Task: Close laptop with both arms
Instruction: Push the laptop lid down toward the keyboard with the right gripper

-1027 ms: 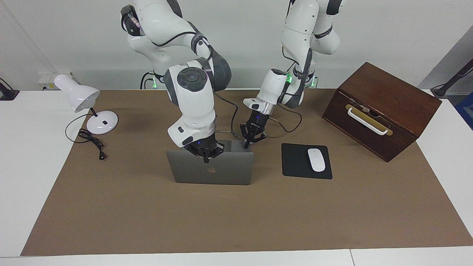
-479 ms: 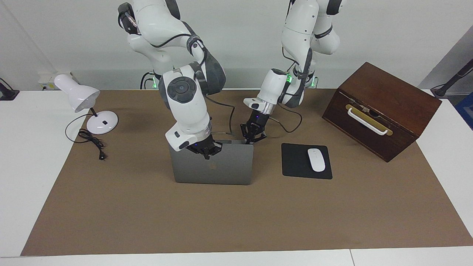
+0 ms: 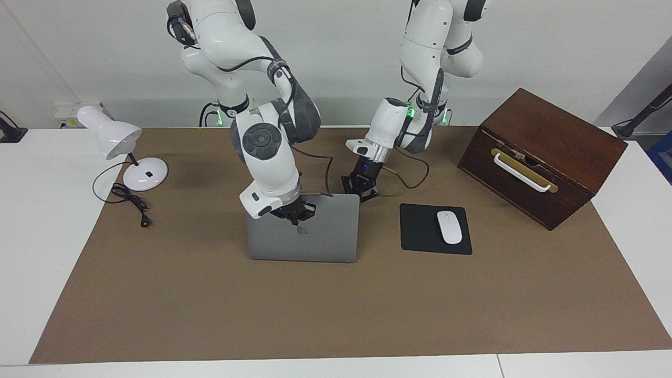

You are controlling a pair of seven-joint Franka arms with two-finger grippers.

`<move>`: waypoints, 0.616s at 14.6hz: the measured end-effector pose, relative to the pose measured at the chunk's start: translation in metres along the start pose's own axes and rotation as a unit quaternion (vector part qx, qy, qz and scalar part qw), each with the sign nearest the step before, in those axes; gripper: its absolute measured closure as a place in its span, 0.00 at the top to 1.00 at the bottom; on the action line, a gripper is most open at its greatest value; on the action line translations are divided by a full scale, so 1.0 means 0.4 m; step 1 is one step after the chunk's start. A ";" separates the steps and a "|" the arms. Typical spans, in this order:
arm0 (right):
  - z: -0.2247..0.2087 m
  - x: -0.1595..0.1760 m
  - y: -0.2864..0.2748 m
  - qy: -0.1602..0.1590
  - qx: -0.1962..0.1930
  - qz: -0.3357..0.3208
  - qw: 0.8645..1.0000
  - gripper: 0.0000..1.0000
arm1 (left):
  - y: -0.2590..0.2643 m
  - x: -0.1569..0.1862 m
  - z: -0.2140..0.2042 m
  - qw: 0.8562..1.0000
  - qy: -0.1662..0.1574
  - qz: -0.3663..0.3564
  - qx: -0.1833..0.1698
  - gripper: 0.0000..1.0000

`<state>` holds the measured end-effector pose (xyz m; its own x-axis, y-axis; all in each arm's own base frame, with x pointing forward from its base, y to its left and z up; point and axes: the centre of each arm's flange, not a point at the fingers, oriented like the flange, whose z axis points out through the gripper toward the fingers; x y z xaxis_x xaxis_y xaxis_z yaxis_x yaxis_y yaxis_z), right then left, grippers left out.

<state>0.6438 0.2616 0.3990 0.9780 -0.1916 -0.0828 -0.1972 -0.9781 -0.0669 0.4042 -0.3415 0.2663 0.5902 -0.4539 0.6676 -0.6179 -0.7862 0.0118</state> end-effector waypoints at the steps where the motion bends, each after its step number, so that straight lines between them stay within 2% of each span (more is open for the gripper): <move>1: 0.019 -0.002 -0.002 0.005 0.003 -0.001 1.000 0.01 | 0.000 0.000 0.000 1.000 0.000 0.000 0.000 0.01; 9: 0.094 -0.016 0.002 0.009 0.005 -0.001 1.000 0.01 | 0.000 0.000 0.000 1.000 0.000 0.000 0.000 0.01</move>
<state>0.6349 0.2651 0.3622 0.9794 -0.1910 -0.0655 -0.1958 -0.9777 -0.0763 0.4042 -0.3415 0.2663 0.5899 -0.4538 0.6679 -0.6180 -0.7861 0.0117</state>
